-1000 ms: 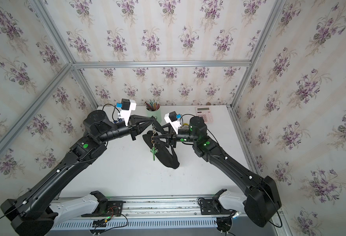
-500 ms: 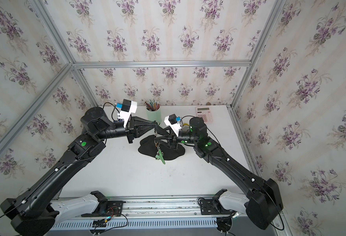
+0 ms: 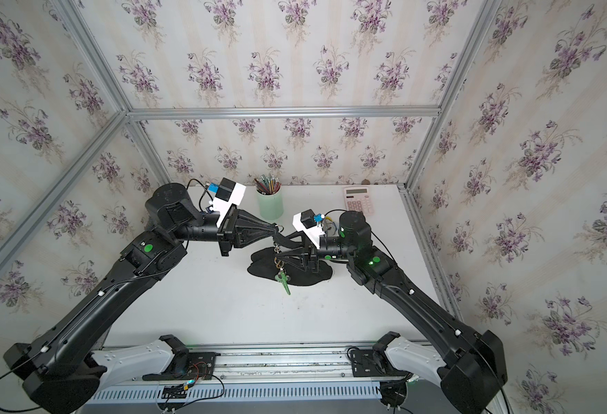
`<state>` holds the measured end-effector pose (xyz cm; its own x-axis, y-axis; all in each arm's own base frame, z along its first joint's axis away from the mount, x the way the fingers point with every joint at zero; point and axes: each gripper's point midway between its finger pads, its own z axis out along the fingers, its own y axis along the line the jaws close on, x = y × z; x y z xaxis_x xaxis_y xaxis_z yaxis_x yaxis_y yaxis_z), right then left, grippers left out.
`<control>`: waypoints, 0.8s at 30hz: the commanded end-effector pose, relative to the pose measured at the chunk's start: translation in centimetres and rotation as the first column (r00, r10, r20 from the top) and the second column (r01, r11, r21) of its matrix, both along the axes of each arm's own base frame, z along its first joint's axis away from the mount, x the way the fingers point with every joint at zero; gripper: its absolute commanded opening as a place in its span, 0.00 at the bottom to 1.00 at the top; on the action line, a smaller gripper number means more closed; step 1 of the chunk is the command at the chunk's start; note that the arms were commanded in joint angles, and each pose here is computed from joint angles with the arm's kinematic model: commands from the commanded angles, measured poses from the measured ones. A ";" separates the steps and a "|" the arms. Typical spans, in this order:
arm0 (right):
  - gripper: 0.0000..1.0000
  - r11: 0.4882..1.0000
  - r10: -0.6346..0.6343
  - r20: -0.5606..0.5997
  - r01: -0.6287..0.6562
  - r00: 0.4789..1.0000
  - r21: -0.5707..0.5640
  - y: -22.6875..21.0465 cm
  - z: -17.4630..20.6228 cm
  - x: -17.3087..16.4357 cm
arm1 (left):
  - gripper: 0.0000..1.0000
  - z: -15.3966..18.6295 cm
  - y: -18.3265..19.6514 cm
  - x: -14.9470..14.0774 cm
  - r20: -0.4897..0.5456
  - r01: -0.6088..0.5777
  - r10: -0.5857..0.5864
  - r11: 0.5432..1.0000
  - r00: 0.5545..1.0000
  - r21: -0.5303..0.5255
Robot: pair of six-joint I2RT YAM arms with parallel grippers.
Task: Remove the decoration from the bag
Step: Remove the decoration item from the bag.
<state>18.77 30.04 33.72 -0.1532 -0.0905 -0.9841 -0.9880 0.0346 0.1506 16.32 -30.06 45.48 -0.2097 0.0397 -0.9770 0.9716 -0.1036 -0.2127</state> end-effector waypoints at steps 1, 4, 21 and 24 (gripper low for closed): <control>0.56 1.000 0.008 0.030 -0.008 1.000 -0.011 -0.5 0.2 -0.7 | 0.00 0.1 0.2 -1.3 0.025 0.083 -0.083 0.997 0.996 -0.004; 0.56 1.000 0.001 0.043 0.000 0.999 -0.016 -0.8 0.3 -1.0 | 0.00 0.0 0.2 -1.8 0.024 0.120 -0.120 0.993 0.992 -0.002; 0.00 1.000 0.023 0.027 -0.023 0.999 0.007 -0.8 1.4 -1.5 | 0.00 -0.8 -0.7 0.8 0.015 0.103 -0.104 0.994 0.994 0.029; 0.00 0.999 -0.012 0.025 0.010 1.000 0.046 -1.1 3.2 -1.5 | 0.00 -2.2 -0.8 3.7 -0.009 -0.049 0.049 0.998 0.999 0.047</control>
